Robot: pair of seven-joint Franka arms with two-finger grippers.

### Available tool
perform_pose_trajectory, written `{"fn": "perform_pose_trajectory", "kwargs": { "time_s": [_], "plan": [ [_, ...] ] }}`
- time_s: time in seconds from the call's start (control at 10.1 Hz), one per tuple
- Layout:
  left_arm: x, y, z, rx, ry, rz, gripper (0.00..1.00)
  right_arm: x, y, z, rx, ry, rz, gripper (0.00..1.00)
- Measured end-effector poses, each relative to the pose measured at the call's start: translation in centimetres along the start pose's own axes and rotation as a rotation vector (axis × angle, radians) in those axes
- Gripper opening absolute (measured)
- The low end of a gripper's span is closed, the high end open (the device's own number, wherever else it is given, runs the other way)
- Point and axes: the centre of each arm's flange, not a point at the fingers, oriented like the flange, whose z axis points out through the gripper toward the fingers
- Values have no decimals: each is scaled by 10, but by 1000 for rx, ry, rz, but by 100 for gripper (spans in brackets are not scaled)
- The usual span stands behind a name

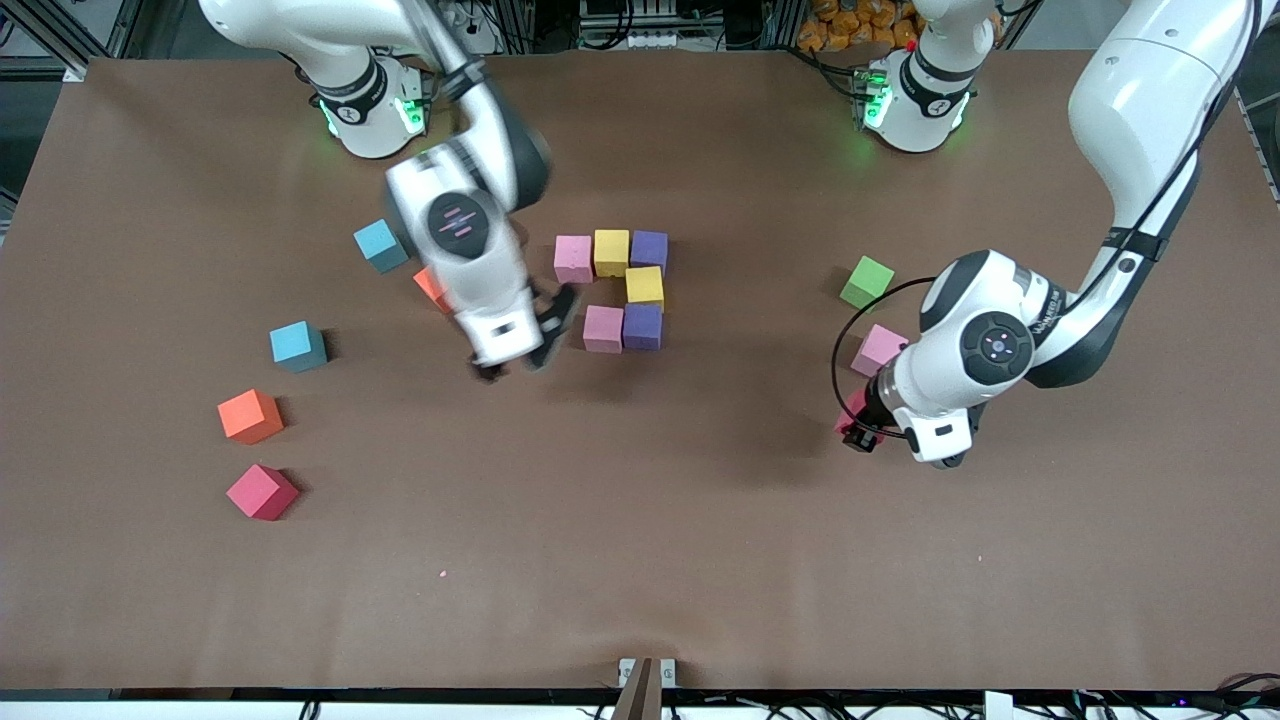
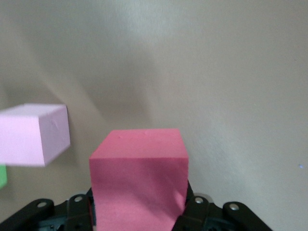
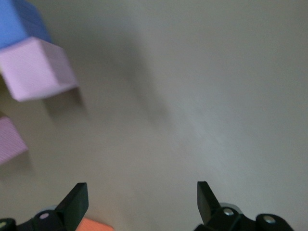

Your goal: Form number 2 with 11 blocks

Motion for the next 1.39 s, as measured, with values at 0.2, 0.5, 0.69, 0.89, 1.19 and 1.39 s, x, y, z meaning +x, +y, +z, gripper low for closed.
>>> {"fn": "perform_pose_trajectory", "kwargs": {
  "time_s": [0.2,0.5,0.69,0.89,1.19,1.39],
  "plan": [
    [-26,3,-9,-14,-17,-79,61,-47,52,-2,8,4,113,100],
    [-83,6,-13,-16,-33,-187,61,-138,133,10,31,-5,247,100],
    [-158,2,-5,1,-34,-242,61,-201,173,28,45,4,222,100],
    [-231,-9,9,24,-27,-303,61,-238,205,54,20,38,160,100],
    [-294,-3,37,11,19,-401,61,-217,256,96,-18,40,22,100],
    [-337,6,53,-25,35,-442,61,-207,273,106,0,59,11,100]
  ]
}}
